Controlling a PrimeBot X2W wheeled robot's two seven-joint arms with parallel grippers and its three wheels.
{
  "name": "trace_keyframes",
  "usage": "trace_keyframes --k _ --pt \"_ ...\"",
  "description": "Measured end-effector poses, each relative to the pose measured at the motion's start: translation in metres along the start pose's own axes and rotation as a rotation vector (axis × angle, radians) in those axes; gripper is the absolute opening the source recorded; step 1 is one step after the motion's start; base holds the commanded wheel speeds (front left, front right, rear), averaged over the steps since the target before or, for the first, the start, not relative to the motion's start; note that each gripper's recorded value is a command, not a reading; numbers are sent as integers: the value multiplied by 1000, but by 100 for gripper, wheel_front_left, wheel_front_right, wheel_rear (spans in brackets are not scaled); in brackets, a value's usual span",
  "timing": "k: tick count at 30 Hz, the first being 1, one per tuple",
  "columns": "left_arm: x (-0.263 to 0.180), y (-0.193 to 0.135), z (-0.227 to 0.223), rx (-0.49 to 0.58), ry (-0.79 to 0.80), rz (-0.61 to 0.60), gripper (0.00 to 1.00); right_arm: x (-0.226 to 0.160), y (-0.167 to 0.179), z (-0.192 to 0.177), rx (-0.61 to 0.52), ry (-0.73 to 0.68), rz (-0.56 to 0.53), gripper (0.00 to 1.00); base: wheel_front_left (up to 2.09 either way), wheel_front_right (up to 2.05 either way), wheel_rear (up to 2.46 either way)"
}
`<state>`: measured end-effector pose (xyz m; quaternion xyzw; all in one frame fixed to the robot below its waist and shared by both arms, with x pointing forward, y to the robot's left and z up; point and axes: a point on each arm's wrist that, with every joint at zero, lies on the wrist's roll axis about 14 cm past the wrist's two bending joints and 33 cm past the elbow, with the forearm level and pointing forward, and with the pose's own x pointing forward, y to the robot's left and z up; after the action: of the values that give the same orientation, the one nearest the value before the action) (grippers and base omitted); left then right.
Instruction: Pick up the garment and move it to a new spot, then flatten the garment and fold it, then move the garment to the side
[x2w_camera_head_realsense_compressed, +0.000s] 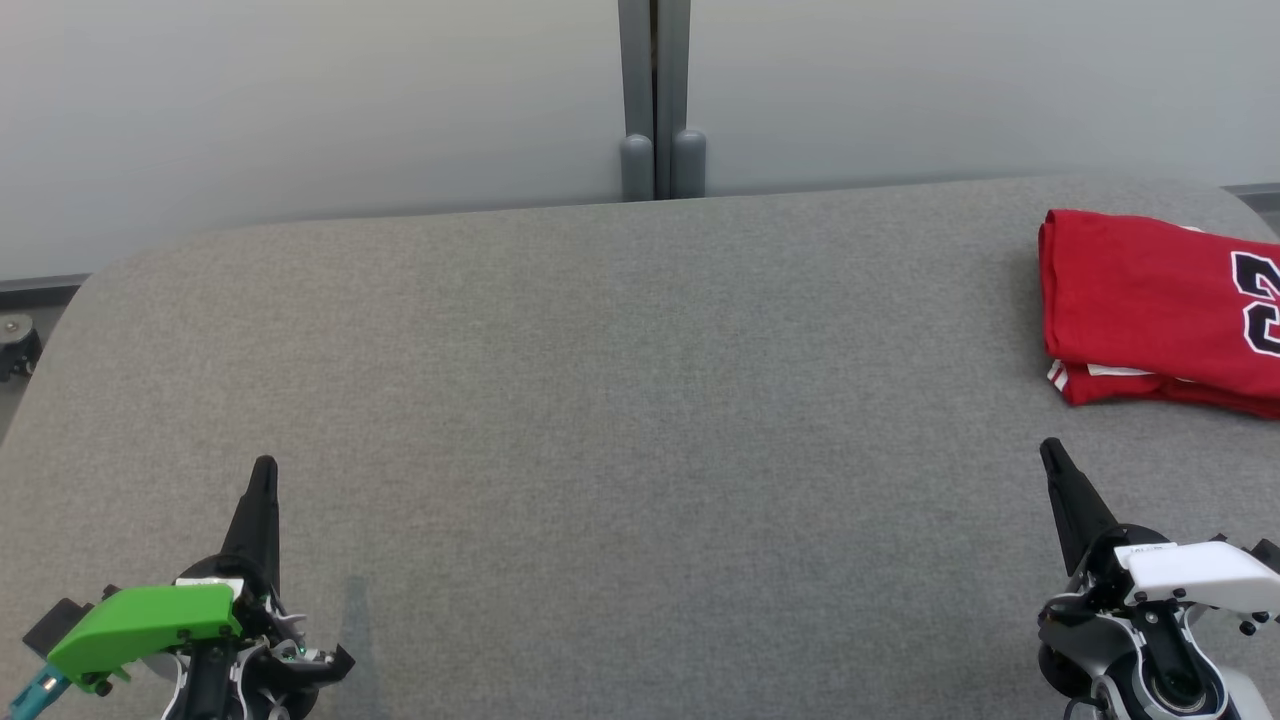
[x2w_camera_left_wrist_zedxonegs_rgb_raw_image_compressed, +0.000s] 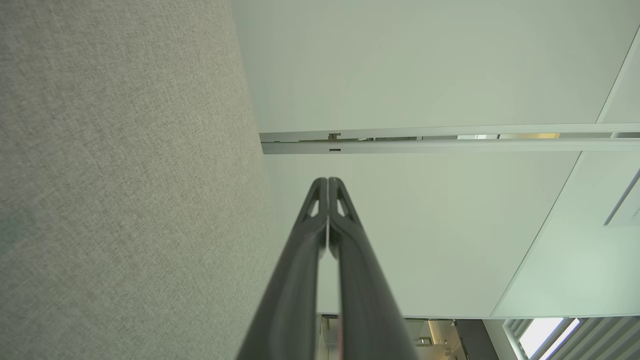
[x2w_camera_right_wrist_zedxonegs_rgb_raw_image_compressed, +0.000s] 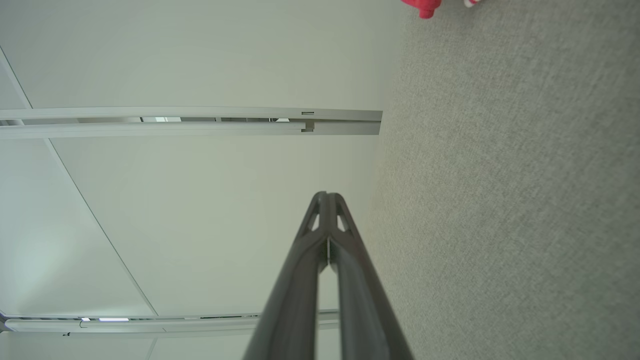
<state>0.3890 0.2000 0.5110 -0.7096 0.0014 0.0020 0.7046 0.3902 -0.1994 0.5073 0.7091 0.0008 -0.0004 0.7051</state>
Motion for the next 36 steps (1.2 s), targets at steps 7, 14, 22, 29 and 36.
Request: trace_keyframes --k 7,14,22,29,36 --pt "0 0 0 -1 -1 0 0 0 0 0 0 0 0 0 0 0 0" --pt "0 0 0 -2 1 0 0 0 0 0 0 0 0 0 0 0 0" --pt "0 0 0 -2 0 0 0 0 0 0 0 0 0 0 0 0 0" --pt "0 0 0 -2 0 0 0 0 0 0 0 0 0 0 0 0 0" --pt "0 0 0 -2 0 0 0 0 0 0 0 0 0 0 0 0 0"
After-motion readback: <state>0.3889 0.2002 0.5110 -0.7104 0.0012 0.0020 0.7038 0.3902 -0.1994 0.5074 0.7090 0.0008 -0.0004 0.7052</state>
